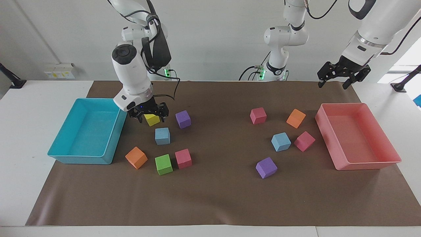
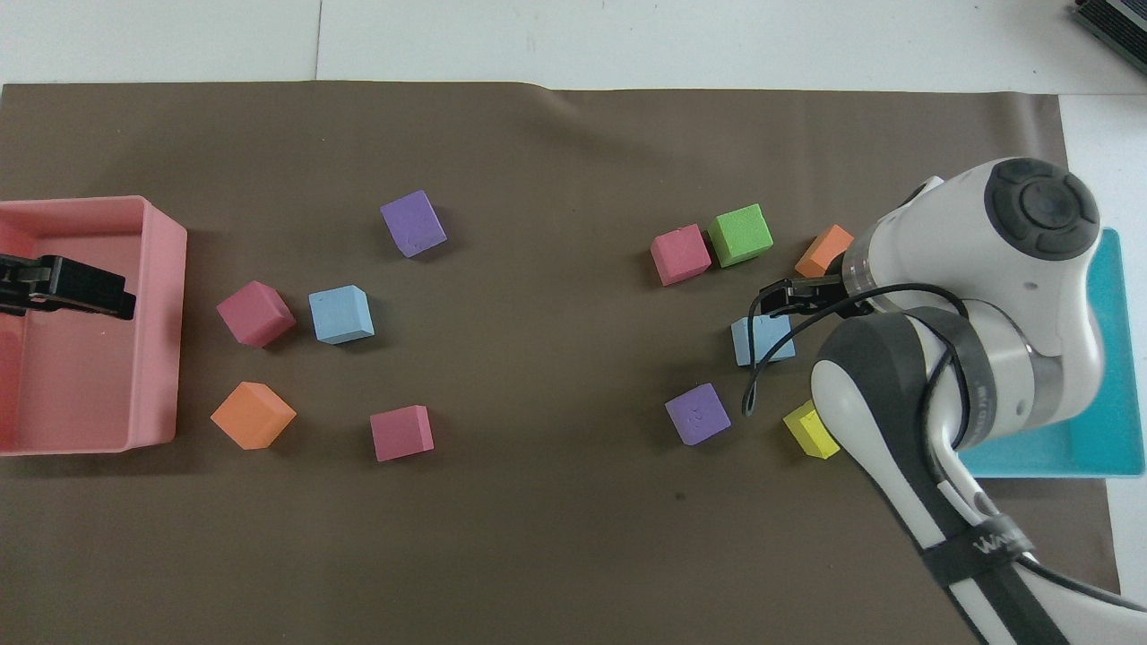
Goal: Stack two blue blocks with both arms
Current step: 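Reach the right gripper down to the nearby light blue cube, then close the right gripper on the light blue cube and lift it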
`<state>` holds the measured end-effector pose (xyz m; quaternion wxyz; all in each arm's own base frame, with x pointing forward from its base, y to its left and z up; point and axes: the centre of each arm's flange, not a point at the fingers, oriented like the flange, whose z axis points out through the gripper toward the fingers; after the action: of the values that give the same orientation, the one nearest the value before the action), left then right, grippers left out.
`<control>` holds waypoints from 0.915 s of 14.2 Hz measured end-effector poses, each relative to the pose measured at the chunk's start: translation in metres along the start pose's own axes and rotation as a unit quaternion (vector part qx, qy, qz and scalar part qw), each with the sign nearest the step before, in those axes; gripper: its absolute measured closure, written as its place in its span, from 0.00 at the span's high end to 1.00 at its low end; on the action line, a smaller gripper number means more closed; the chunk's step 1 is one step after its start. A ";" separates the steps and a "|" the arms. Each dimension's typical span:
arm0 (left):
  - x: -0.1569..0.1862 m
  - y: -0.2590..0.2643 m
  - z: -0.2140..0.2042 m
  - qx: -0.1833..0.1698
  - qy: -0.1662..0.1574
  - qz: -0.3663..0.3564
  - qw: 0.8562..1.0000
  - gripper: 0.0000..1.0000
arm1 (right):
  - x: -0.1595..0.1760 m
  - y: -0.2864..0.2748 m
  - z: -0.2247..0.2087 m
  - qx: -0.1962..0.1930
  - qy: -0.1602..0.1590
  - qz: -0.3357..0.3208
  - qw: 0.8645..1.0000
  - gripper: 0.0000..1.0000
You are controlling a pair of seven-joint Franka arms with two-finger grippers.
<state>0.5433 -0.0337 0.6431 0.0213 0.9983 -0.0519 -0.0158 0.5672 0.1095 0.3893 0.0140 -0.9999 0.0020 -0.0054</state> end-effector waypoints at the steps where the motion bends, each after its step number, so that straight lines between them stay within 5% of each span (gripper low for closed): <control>1: 0.000 0.000 0.000 0.000 0.000 0.000 1.000 1.00 | -0.002 0.000 0.010 0.013 -0.004 0.011 1.000 1.00; 13: 0.000 0.000 0.000 0.000 -0.001 0.000 1.000 1.00 | 0.000 0.005 0.062 0.026 -0.006 0.025 0.999 1.00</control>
<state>0.5431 -0.0337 0.6430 0.0213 0.9983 -0.0519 -0.0164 0.5682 0.1063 0.3273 0.0400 -0.9988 0.0267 0.0005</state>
